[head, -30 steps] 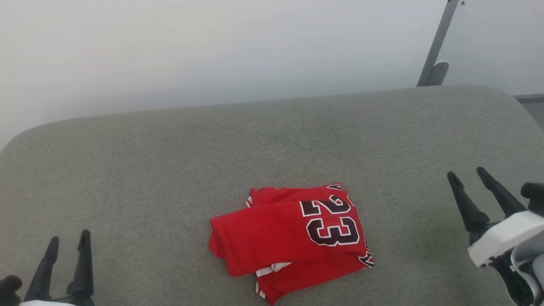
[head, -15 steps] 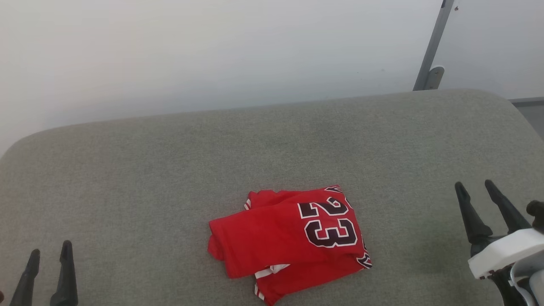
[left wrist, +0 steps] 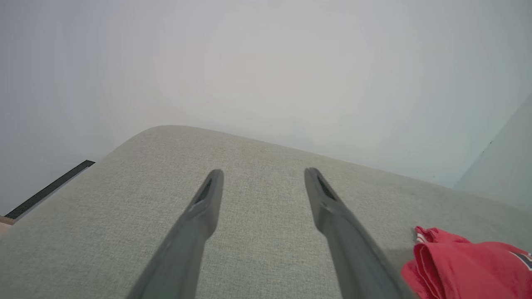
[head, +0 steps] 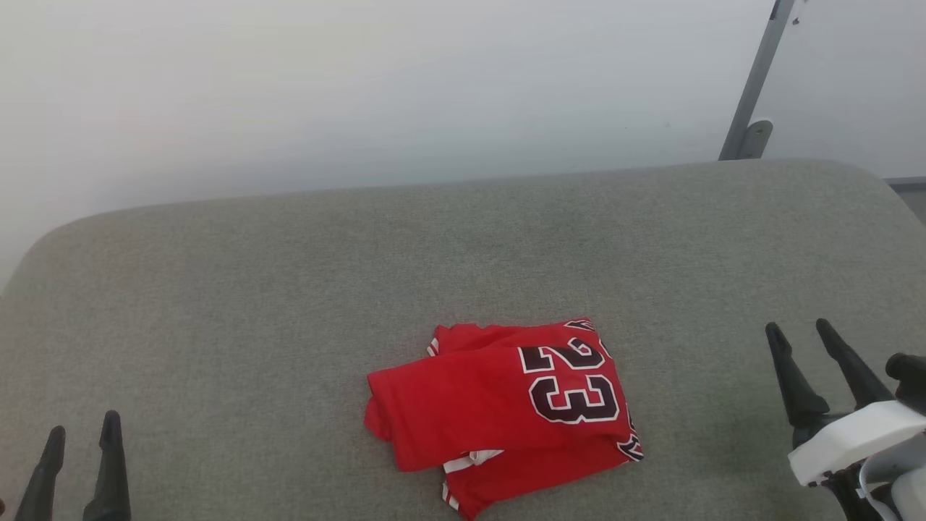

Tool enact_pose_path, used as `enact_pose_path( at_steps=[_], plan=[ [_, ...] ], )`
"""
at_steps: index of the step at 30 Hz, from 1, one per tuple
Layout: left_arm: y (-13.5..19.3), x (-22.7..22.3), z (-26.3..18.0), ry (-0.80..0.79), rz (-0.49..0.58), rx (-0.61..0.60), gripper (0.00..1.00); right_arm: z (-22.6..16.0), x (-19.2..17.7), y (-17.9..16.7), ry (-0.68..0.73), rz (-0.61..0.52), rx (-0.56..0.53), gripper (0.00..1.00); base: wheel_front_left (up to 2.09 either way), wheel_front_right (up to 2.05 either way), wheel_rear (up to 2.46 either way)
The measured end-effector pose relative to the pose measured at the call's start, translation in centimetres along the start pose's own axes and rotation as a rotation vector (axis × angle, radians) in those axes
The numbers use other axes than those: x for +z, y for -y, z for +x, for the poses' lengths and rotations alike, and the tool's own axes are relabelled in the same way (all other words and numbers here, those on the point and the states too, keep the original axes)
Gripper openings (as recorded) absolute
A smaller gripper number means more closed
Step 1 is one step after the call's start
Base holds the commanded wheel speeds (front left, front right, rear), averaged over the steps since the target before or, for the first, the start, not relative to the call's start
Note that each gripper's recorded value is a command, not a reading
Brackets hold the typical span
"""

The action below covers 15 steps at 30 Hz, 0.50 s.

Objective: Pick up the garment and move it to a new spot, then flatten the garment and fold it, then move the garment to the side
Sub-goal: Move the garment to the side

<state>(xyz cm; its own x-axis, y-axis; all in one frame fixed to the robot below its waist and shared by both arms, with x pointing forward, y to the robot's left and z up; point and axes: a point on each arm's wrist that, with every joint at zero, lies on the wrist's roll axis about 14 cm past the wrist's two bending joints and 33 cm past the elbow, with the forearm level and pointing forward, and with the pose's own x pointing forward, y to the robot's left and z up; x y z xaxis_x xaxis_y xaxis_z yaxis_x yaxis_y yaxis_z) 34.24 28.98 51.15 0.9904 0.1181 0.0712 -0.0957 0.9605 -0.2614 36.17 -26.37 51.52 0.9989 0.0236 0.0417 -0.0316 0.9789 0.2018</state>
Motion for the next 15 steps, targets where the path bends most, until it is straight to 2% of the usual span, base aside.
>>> enact_pose_path(
  at_steps=[7, 15],
  plan=[
    [-0.8, 0.2, -0.8, 0.004, 0.002, 0.024, 1.0, 0.6, -2.1, -3.2, -0.093, 0.018, 0.096, 1.0, 0.0, 0.0, 0.0],
    [-1.4, -0.1, -2.1, 0.0, -0.011, 0.055, 1.0, 2.2, -4.9, -8.0, -0.282, 0.023, 0.251, 1.0, 0.0, 0.0, 0.0]
  ],
)
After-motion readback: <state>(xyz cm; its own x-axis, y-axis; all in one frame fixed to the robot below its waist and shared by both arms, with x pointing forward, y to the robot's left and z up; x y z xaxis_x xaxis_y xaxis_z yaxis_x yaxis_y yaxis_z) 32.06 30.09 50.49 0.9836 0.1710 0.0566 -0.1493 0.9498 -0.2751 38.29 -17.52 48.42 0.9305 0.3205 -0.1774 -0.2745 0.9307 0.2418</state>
